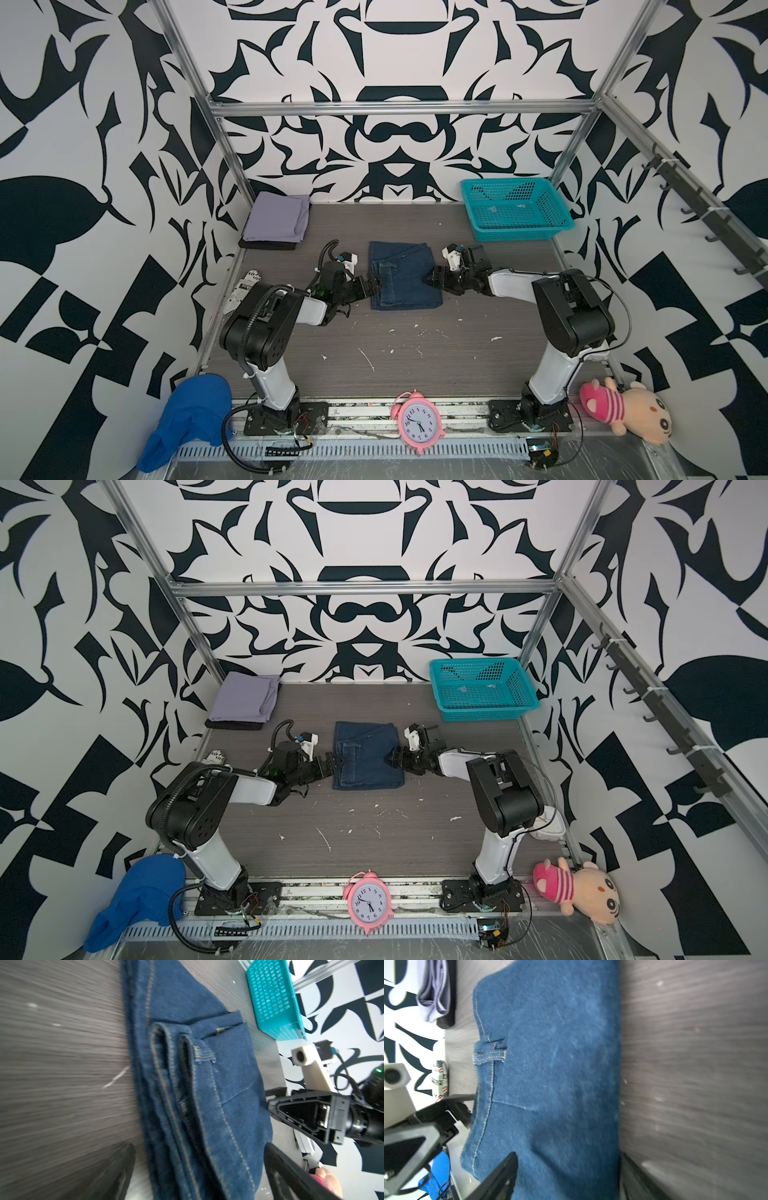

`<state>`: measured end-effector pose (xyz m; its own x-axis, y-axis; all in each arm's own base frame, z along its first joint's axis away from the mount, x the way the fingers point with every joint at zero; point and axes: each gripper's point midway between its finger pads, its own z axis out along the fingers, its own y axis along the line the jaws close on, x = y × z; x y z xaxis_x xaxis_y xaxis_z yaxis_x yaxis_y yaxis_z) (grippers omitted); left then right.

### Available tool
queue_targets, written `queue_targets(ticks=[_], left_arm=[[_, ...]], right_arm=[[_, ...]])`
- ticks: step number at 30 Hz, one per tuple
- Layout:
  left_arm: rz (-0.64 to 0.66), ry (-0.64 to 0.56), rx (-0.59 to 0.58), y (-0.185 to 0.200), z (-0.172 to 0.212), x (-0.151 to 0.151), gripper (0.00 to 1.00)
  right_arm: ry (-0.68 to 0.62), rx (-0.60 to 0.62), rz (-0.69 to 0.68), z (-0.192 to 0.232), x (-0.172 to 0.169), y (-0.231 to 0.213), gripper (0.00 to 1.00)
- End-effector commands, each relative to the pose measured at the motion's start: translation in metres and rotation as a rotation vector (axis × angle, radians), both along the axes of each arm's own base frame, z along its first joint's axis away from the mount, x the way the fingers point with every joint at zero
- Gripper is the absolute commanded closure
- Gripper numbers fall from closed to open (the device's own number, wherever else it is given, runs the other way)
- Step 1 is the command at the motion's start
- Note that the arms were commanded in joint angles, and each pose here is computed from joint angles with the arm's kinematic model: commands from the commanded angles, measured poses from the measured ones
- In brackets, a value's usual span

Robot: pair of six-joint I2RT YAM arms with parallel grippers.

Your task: Fold and stack the skirts

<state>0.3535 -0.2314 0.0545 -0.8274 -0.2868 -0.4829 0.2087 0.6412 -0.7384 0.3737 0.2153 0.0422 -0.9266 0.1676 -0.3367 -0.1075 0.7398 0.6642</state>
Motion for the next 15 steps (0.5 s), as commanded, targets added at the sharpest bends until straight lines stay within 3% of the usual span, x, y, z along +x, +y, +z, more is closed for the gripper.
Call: queue_targets(ticks=[1, 6, 8, 15], left_arm=[[-0.003, 0.182, 0.031, -0.002, -0.044, -0.019, 0.01], [-0.032, 0.189, -0.012, -0.018, -0.050, -0.009, 0.00], [-0.047, 0.193, -0.021, -0.024, -0.052, -0.006, 0.06], [-0.049, 0.173, -0.046, -0.030, -0.050, 0.000, 0.47]], right_arm=[[0.167, -0.035, -0.025, -0.042, -0.025, -0.007, 0.24], [0.163, 0.007, -0.031, -0.042, -0.021, -0.001, 0.28], [0.161, 0.011, -0.032, -0.042, -0.019, 0.000, 0.29], [0.144, 0.022, -0.026, -0.038, -0.013, 0.002, 0.31]])
